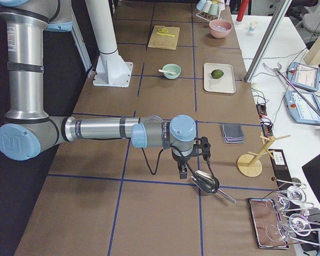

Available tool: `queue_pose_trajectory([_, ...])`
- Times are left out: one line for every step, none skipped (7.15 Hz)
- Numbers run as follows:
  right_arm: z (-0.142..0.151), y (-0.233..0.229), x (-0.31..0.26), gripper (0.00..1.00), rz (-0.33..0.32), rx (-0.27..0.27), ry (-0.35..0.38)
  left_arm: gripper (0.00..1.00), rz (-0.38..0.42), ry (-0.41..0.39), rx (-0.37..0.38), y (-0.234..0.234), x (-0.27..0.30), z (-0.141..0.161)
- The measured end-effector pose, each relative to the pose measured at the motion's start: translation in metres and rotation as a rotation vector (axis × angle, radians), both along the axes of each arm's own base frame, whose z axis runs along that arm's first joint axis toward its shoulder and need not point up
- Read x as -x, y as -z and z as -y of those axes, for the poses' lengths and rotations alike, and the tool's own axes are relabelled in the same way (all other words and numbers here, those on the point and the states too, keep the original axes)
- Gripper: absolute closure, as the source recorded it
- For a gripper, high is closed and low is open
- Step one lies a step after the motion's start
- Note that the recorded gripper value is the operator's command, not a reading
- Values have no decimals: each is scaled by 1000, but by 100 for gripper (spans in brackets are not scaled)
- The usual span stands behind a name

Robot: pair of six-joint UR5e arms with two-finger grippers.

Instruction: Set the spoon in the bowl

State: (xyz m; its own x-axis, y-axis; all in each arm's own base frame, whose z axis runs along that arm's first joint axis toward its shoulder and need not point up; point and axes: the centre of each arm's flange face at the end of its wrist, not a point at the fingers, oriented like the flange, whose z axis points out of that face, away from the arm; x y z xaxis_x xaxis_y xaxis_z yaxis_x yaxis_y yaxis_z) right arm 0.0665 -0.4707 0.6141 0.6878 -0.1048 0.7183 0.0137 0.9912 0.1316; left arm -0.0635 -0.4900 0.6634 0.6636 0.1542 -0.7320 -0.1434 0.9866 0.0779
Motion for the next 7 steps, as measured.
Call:
queue_pose_trajectory([0, 0, -1, 0, 0, -1, -3, 0, 2, 2, -2, 2, 0, 2])
queue_pose_trajectory([1, 1, -4, 0, 2, -3, -7, 0, 4, 4, 1, 2, 0, 2])
queue_pose_trajectory([1, 2, -5, 0, 3, -3, -11, 0, 10, 4, 5, 0, 1, 2])
queue_pose_trajectory([1, 2, -6, 0, 3, -2, -13, 0, 22, 3, 9, -3, 2, 1])
queue_pose_trajectory([1, 1, -6, 0, 3, -1, -13, 0, 30, 2, 11, -4, 2, 0])
queue_pose_trajectory([1, 1, -6, 0, 2, 0, -13, 0, 33, 2, 13, -5, 2, 0])
queue_pose_trajectory([1, 1, -6, 0, 2, 0, -13, 0, 34, 2, 13, -6, 2, 0])
